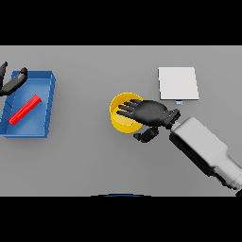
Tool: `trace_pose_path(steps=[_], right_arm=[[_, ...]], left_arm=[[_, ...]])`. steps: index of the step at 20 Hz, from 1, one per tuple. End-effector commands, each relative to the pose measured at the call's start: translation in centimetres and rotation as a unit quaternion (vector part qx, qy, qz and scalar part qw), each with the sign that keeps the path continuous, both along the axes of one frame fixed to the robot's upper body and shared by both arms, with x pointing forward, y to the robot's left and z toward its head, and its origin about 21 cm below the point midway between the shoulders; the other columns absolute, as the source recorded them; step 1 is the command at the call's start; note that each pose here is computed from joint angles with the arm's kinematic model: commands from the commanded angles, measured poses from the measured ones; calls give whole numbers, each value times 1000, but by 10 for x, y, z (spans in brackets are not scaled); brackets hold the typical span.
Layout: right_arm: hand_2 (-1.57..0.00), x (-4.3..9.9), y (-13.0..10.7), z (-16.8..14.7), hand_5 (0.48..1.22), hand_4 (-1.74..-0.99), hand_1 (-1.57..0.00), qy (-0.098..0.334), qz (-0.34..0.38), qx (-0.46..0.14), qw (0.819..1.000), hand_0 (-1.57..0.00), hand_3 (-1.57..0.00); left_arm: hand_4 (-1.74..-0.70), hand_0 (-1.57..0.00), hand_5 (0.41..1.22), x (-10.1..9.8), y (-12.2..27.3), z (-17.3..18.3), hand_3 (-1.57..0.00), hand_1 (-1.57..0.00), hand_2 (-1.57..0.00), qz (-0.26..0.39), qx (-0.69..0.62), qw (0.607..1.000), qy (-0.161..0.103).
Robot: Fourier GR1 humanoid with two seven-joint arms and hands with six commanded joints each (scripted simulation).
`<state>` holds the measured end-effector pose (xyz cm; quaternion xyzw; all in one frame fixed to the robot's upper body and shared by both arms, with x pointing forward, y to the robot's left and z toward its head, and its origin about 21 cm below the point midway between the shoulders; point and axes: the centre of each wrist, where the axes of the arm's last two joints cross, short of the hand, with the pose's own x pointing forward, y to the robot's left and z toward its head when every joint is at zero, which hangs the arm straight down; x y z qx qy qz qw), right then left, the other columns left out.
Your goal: Pick up the red beaker and tilt it to pour out 1 green nut into yellow bowl. Pick up the yellow bowl and place it on the metallic measuring scale.
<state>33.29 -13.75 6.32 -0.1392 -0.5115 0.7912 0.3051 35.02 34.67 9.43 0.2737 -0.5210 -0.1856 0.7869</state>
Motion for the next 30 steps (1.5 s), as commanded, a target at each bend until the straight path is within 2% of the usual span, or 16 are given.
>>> trace_pose_path(steps=[1,8,11,13,14,15,16,18,20,21,23,25,30], right_arm=[[1,3,2,0,703,-1231,1,3,2,-9,1000,1,1],[1,15,18,-7,740,-1281,1,16,8,-71,997,1,1],[1,15,17,-10,763,-1305,1,31,4,-69,997,1,1],[-19,14,24,-14,810,-1336,-16,39,-8,-67,997,-3,-43],[-86,16,24,-15,842,-1360,-97,40,-13,-71,997,-110,-96],[-176,16,23,-13,873,-1387,-236,40,-10,-72,997,-287,-173],[-310,15,21,-15,943,-1420,-473,38,-5,-76,996,-544,-262],[-695,17,20,-15,1043,-1512,-869,40,7,-74,996,-914,-456],[-1010,17,19,-12,1107,-1586,-1121,40,8,-72,997,-1150,-716],[-1122,16,21,-12,1130,-1614,-1211,37,4,-72,997,-1235,-834],[-1192,15,21,-12,1163,-1660,-1341,28,8,-73,997,-1356,-1041],[-1240,14,20,-12,1184,-1689,-1424,27,10,-67,997,-1433,-1183],[-1319,20,14,-7,1209,-1724,-1523,29,7,-47,998,-1526,-1311]], left_arm=[[-724,1,688,0,-1,1,1,1,1,-1,-1,1000,-2],[-716,1,686,-2,-1,2,1,1,1,-1,-5,1000,-3],[-719,1,686,-3,2,2,1,1,1,3,-5,1000,-5],[-713,1,686,-2,4,4,1,1,1,6,-4,1000,-4],[-712,1,689,-3,5,4,1,1,1,3,-1,1000,-7],[-714,1,691,-1,3,3,1,1,1,2,-2,1000,-6],[-716,1,692,0,2,5,1,1,1,0,-7,1000,-7],[-719,1,692,-1,5,5,1,1,1,1,-3,1000,-5],[-722,1,696,-2,3,2,1,1,1,-3,-6,1000,-10],[-724,1,696,-3,3,5,1,1,1,-2,-9,1000,-12],[-725,1,698,-4,7,3,1,1,1,-2,-6,1000,-11],[-722,1,695,-5,4,6,1,1,1,-5,-1,1000,-12],[-716,1,694,-6,6,5,1,1,1,-6,-2,1000,-2]])
